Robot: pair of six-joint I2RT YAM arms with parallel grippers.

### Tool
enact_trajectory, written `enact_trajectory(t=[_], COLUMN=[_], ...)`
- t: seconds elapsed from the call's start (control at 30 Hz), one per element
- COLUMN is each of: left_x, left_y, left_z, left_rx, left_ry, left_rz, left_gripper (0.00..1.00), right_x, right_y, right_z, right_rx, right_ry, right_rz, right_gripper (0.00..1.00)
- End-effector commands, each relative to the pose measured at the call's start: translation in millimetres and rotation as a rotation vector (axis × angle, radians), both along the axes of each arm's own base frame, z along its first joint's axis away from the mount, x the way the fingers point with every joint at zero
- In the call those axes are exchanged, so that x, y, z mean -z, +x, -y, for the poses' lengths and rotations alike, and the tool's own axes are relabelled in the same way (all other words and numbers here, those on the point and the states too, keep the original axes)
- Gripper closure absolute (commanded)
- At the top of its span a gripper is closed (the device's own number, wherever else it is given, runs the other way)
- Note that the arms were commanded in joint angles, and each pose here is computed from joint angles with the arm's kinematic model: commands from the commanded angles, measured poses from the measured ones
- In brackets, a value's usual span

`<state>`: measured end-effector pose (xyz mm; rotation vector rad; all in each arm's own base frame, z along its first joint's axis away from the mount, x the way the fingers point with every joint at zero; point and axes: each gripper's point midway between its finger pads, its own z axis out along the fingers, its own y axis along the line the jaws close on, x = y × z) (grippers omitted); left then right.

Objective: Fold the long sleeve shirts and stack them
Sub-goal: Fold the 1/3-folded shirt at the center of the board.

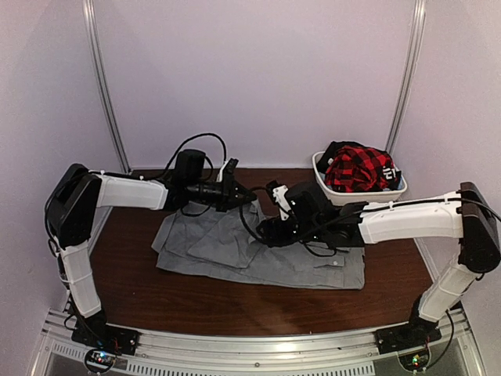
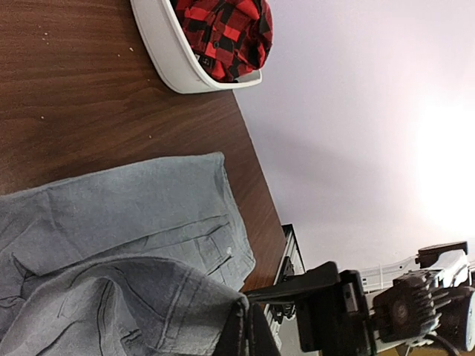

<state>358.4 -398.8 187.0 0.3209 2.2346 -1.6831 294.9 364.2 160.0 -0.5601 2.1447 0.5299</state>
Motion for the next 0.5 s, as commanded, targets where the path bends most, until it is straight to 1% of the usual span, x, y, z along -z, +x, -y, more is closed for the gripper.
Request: enact_trajectory(t=[0.0, 0.13, 0.33, 0.4, 0.47], left_x=[-11, -10, -8, -8, -7], left_y=[-1, -4, -7, -7, -8], left_z=[9, 12, 12, 12, 12], left_rx=[0.008, 0.013, 0.018, 0.021, 0.024], left_ry=[-0.068, -0.072, -0.075, -0.077, -0.077], left_rz=[0.011, 0.006, -0.002, -0.004, -0.005], left_gripper=[1.00, 1.00, 1.00, 1.00, 1.00], right_x=[-7, -2, 3, 5, 8], right_y=[5, 10, 25, 28, 30], right_z=[-17, -21, -10, -9, -9], right_rx=[0.035, 0.059, 0.160, 0.172, 0.176], right_ry=[0.024, 0.002, -0.083, -0.106, -0.130], right_rz=[0.024, 0.024, 0.046, 0.049, 0.045], right_gripper=[0.27, 0.30, 0.41, 0.46, 0.48])
